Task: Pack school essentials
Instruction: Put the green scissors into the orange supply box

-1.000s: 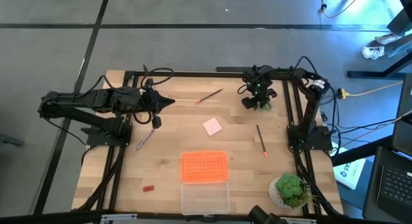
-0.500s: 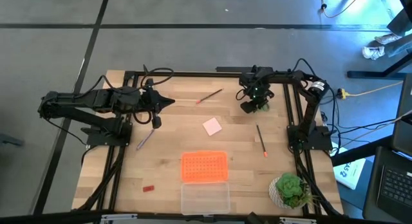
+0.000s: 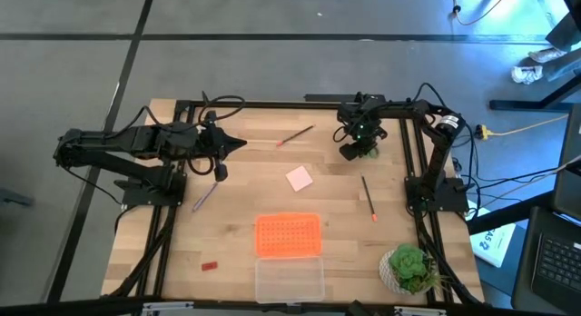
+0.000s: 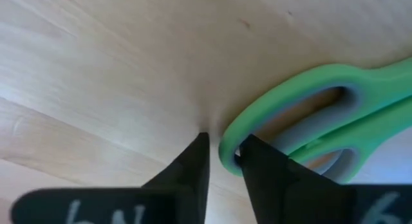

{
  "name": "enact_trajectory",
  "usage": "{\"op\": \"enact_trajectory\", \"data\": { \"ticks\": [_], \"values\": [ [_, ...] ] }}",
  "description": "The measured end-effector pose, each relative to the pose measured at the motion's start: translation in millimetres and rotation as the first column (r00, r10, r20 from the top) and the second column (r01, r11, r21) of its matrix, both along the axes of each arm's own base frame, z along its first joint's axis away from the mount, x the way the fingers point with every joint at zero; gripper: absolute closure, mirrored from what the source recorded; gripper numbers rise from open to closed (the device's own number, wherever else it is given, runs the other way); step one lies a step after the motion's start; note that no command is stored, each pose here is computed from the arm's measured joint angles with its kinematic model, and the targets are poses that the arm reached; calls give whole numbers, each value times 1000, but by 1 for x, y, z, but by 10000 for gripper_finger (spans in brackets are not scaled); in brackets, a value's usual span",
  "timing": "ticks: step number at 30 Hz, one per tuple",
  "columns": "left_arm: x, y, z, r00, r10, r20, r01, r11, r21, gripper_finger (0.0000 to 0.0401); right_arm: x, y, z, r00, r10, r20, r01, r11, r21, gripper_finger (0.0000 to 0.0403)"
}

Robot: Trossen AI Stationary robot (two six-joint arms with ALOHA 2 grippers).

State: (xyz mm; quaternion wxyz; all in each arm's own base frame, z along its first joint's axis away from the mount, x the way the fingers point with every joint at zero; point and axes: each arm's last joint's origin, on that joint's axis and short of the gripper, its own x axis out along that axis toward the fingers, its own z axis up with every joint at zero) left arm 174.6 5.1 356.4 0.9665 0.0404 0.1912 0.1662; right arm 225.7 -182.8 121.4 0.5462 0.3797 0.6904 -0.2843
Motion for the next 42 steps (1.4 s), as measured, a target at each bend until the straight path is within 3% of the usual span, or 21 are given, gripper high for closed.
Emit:
{"op": "enact_trajectory", "data": {
  "ticks": [7, 14, 33, 42],
  "values": [
    [0, 0, 0, 1000, 0, 0, 0, 1000, 0, 401, 0, 0, 0, 1000, -25, -6, 25, 1000, -5, 358],
    [0, 0, 0, 1000, 0, 0, 0, 1000, 0, 401, 0, 0, 0, 999, -47, -13, 47, 999, -11, 357],
    [0, 0, 0, 1000, 0, 0, 0, 1000, 0, 401, 25, 26, 7, 985, 140, -97, -149, 984, -102, 355],
    [0, 0, 0, 1000, -1, 0, 1, 1000, 0, 401, 48, 36, 21, 977, 213, -6, -212, 974, -80, 355]
  ]
}}
